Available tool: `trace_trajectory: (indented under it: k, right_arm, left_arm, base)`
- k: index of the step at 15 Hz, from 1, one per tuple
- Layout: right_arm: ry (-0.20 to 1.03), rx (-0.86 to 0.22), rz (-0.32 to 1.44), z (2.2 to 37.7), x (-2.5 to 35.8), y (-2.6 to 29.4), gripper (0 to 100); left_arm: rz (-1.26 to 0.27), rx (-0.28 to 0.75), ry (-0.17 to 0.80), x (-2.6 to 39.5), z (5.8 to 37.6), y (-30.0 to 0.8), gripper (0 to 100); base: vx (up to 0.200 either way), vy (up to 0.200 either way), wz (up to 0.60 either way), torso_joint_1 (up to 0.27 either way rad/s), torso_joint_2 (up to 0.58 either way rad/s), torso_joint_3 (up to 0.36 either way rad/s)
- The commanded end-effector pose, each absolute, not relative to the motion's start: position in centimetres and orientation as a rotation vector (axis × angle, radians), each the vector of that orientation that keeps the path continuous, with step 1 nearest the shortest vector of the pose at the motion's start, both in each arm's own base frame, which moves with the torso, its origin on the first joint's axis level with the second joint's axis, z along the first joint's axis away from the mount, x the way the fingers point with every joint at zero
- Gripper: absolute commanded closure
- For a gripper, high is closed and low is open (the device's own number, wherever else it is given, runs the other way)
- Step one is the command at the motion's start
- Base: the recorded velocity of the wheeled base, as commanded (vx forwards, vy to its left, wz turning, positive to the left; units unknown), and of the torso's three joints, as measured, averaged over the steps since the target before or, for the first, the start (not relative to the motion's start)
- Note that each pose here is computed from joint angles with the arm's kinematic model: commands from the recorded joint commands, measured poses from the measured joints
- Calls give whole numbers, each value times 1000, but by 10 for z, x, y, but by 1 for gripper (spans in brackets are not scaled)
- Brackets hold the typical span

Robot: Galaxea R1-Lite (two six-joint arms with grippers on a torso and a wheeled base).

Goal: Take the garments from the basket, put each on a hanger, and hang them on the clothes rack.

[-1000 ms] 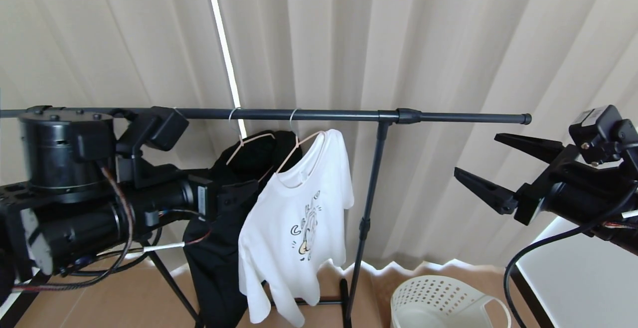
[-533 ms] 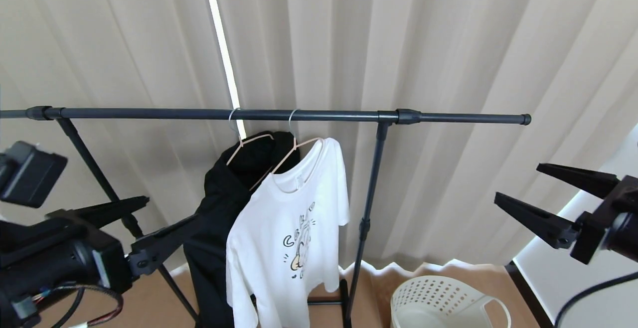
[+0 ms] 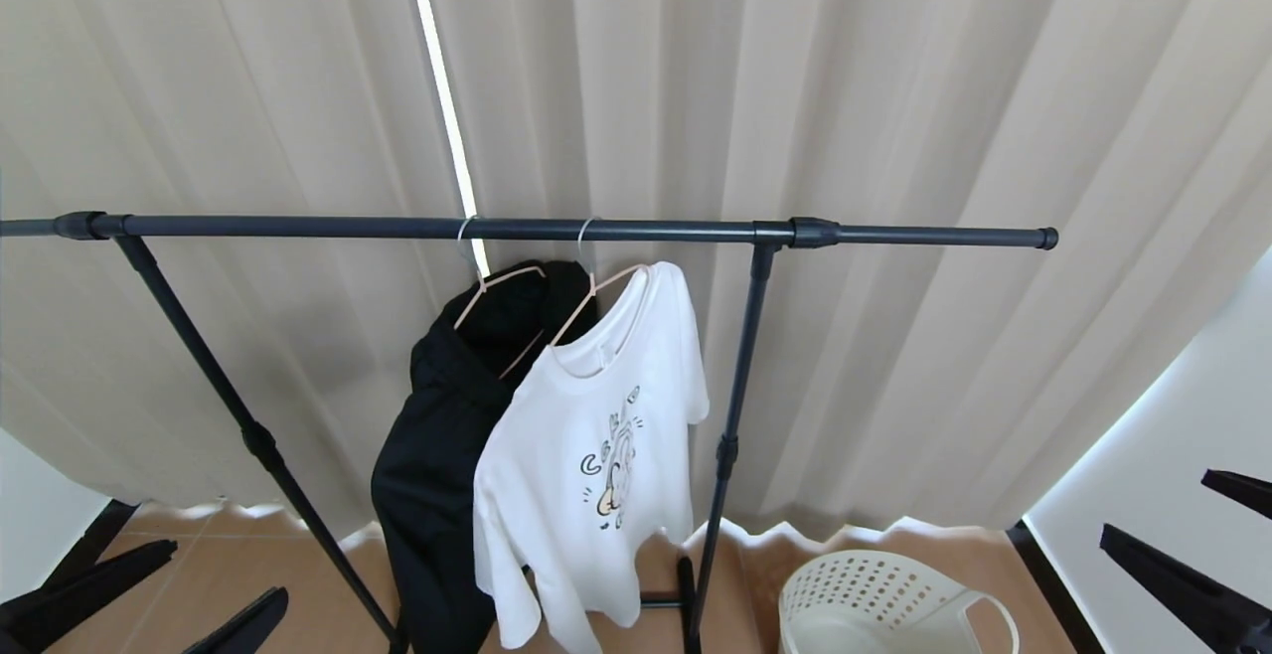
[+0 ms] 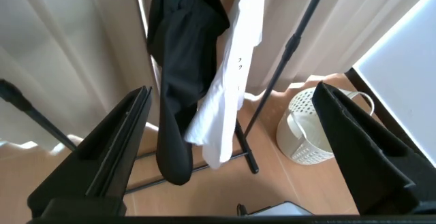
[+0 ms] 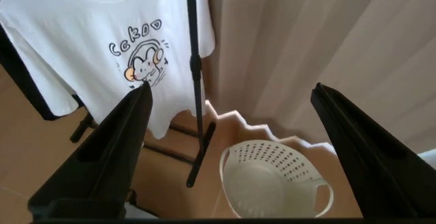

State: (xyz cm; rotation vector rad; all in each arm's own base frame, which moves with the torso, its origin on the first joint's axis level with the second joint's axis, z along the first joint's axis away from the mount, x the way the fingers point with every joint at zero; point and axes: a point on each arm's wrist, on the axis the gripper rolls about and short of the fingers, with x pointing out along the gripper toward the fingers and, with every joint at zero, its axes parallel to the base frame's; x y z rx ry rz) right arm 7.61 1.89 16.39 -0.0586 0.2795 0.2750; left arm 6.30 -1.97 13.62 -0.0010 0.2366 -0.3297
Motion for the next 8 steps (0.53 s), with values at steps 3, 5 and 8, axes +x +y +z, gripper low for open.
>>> trace_trajectory:
  k: [3, 5, 8]
  right_arm:
    - [236, -48, 255, 144, 47, 11, 0]
    - [250, -43, 240, 142, 42, 10, 0]
    - [255, -40, 241, 143, 44, 10, 0]
  left_arm:
    - [-325, -3, 195, 37, 113, -12, 0]
    - [-327, 9, 242, 9, 91, -4, 0]
    - [-235, 26, 184, -9, 79, 0, 0]
  base:
    - [0, 0, 0, 0, 0, 0]
    - [0, 0, 0, 0, 0, 0]
    - [0, 0, 0, 0, 0, 0]
